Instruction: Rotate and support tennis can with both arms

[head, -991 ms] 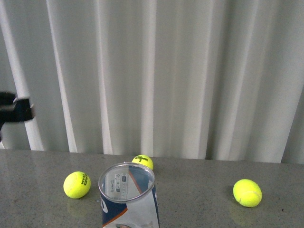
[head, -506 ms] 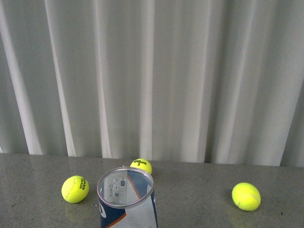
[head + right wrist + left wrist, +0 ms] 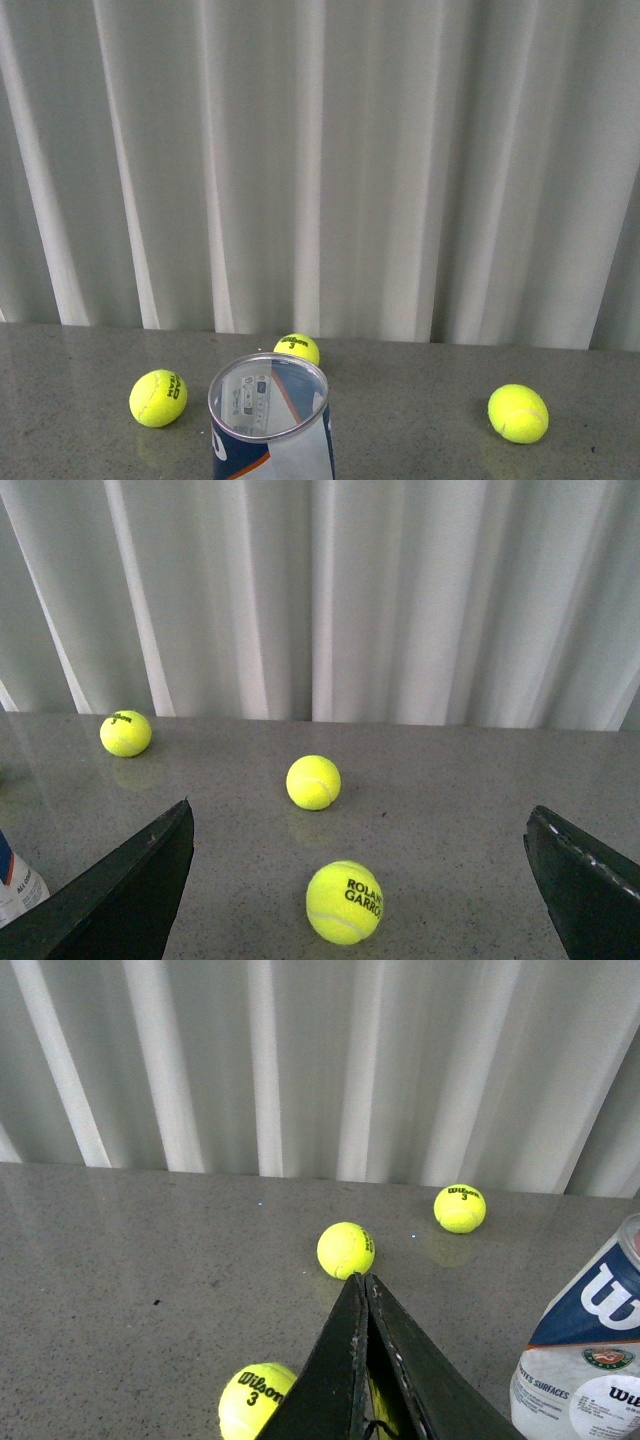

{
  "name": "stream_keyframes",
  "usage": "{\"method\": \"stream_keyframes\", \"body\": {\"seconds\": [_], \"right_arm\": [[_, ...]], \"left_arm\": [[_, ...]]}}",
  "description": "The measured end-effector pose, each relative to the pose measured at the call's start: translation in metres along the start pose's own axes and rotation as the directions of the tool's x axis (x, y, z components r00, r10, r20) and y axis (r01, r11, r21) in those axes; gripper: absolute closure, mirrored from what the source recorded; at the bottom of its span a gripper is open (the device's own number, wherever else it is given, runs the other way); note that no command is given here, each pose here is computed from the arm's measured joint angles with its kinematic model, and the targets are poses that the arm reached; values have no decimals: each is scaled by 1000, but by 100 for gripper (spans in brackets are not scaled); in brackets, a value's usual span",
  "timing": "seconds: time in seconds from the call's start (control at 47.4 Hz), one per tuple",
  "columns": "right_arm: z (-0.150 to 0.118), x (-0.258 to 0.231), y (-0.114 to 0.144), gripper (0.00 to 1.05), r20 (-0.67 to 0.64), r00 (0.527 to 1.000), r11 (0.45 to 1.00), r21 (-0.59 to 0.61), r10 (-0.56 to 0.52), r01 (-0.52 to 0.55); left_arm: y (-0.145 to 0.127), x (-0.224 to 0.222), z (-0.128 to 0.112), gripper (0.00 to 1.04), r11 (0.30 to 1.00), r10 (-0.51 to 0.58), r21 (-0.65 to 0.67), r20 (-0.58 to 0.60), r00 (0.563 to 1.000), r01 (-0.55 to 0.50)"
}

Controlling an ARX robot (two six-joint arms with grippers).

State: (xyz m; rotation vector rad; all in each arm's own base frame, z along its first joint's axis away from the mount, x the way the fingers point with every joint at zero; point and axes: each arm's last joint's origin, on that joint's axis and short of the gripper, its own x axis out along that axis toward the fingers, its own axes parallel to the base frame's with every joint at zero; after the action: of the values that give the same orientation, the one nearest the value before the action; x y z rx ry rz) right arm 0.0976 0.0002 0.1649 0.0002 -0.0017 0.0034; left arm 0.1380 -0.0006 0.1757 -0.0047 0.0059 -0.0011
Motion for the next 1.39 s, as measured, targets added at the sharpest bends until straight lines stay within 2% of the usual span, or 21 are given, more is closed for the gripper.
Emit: {"method": "stream_keyframes", "body": {"seconds": [0.358,1.012,1.097,1.392], "right_arm": [[0,0,0,7,0,1000,1000,0,1,-1],[0,0,0,7,0,1000,1000,0,0,0],[0,0,0,7,0,1000,1000,0,0,0],[0,0,0,7,0,1000,1000,0,0,0]], "left_arm": [[0,-14,-1,101,1000,-1,0,34,999,1],[0,-31,-1,101,1000,-1,0,34,999,1],[0,-38,-6,101,1000,-2,0,-2,1000,2],[0,-42,-4,101,1000,-1,0,27,1000,1]]}}
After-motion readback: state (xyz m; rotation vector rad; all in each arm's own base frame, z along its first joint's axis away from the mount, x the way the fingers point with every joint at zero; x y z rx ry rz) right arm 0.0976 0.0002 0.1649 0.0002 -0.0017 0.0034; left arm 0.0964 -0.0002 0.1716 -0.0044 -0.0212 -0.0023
